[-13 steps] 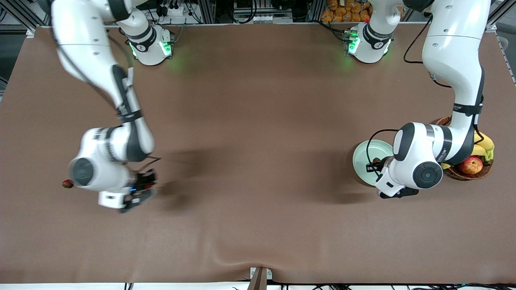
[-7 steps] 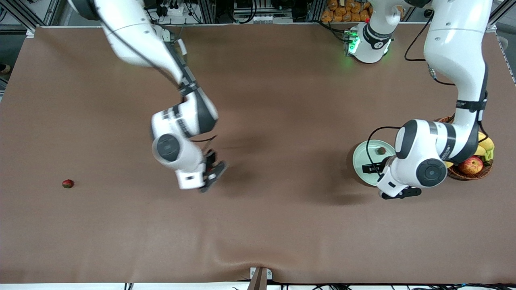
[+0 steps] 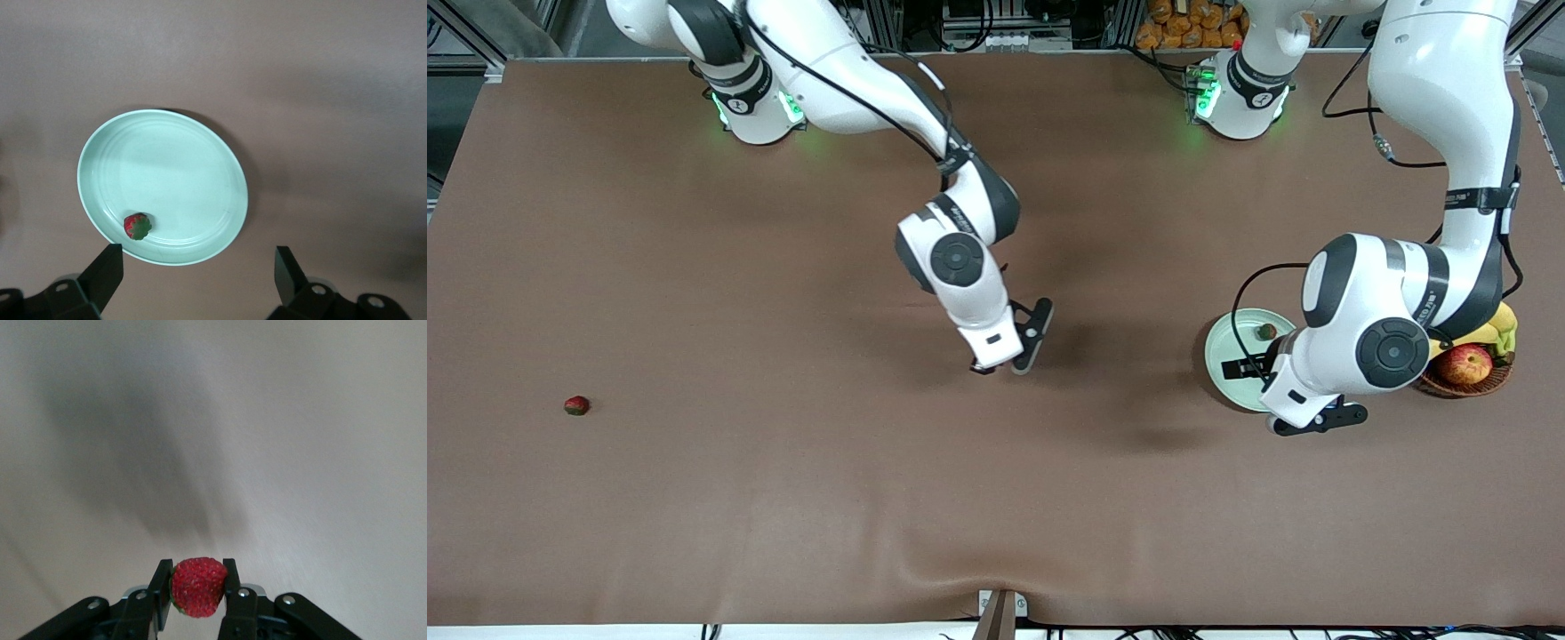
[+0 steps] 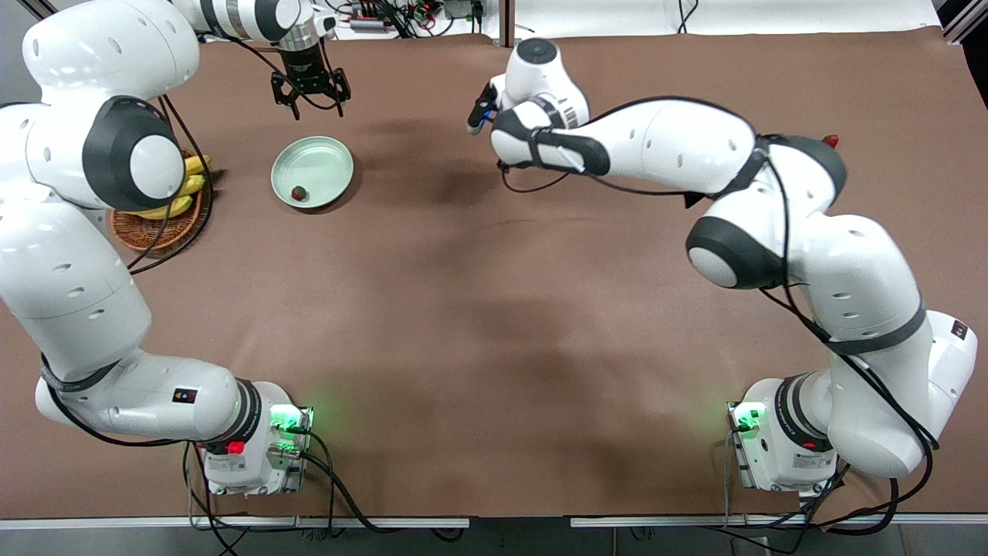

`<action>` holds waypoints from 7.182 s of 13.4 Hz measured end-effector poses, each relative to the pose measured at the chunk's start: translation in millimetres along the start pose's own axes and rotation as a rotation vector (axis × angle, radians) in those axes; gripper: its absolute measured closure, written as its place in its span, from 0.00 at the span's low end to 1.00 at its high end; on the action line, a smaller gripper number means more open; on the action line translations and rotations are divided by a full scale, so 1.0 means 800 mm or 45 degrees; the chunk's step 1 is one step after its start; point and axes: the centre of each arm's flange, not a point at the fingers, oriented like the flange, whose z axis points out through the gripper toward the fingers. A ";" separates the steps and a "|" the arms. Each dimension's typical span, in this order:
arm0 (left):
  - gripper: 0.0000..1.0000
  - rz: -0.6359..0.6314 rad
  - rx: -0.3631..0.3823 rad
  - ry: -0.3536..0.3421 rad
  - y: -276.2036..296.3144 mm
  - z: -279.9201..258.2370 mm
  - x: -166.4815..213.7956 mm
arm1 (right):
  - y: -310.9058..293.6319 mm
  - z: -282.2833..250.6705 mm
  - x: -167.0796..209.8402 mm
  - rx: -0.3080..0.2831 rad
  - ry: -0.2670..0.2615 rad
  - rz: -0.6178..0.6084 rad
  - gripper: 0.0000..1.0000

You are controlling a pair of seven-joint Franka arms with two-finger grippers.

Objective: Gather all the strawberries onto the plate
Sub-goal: 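Set the second strawberry mid-table with the right gripper while the left gripper returns, then grasp the second strawberry with the left gripper while the right gripper reaches the last, then lower the strawberry into the plate and open the left gripper, then grasp the last strawberry with the right gripper and lift it, then set the strawberry mid-table with the right gripper while the left gripper approaches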

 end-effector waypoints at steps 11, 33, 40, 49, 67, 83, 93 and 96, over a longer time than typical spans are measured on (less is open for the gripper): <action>0.00 -0.238 -0.110 0.041 0.108 0.002 -0.030 | 0.008 -0.014 0.026 -0.078 0.060 -0.034 0.00; 0.40 -0.495 -0.391 0.221 0.404 0.160 -0.140 | 0.514 -0.222 -0.687 -0.164 -0.250 1.194 0.00; 0.68 -0.483 -0.354 0.217 0.406 0.185 -0.142 | 0.490 -0.150 -0.854 -0.124 -0.300 1.623 0.00; 0.68 -0.509 -0.006 0.174 0.231 0.030 -0.065 | 0.464 -0.103 -0.874 -0.100 -0.255 1.668 0.00; 0.00 -0.425 0.216 0.103 0.013 0.019 -0.012 | 0.466 -0.079 -0.862 -0.156 -0.226 1.574 0.00; 0.00 -0.364 0.061 0.147 0.022 -0.045 -0.004 | 0.464 -0.117 -0.675 -0.099 -0.176 1.058 0.68; 0.00 -0.477 -0.203 -0.013 0.007 -0.046 0.002 | 0.264 -0.100 -0.212 -0.068 -0.021 0.203 0.68; 0.00 -0.466 -0.227 -0.026 0.000 -0.044 0.006 | 0.164 -0.078 -0.101 -0.122 0.051 0.041 0.68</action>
